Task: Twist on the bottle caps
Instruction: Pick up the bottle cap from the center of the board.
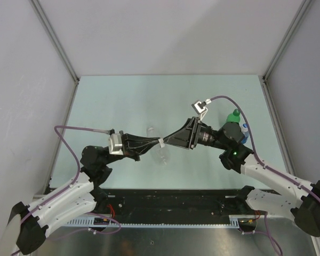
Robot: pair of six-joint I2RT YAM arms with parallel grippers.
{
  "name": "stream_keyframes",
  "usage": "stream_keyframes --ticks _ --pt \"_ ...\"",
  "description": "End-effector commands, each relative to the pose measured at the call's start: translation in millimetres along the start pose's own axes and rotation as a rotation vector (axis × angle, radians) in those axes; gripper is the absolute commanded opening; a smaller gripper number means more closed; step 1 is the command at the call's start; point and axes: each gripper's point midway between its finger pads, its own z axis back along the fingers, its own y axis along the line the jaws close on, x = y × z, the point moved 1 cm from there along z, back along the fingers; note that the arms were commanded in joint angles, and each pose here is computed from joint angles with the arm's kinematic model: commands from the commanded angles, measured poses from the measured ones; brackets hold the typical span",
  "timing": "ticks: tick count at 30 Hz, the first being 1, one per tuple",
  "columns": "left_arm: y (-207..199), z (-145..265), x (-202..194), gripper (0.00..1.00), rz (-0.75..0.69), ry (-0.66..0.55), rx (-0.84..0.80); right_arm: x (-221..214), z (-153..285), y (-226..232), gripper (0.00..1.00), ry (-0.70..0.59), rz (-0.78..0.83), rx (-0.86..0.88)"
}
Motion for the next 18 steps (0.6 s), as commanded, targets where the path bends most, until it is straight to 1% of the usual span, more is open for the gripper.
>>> stream_keyframes --ticks 1,4,7,8,11,18 --pt "-3 -7 26 0.0 -0.09 -0.067 -0.043 -5 -4 13 0.68 0.037 -0.036 0.075" --pt "0 -7 25 0.0 -0.098 -0.066 -0.029 -12 -6 8 0.63 0.072 -0.065 0.068" --pt "2 -7 23 0.0 -0.101 -0.062 -0.021 -16 -6 7 0.6 0.095 -0.075 0.071" --pt "2 -7 22 0.0 -0.102 -0.06 -0.022 -17 -6 7 0.59 0.097 -0.075 0.072" --pt "2 -7 21 0.0 -0.11 -0.058 -0.019 -17 -6 7 0.52 0.1 -0.066 0.07" --pt "-4 -8 19 0.0 -0.11 -0.047 -0.066 -16 -6 6 0.45 0.09 -0.051 0.066"
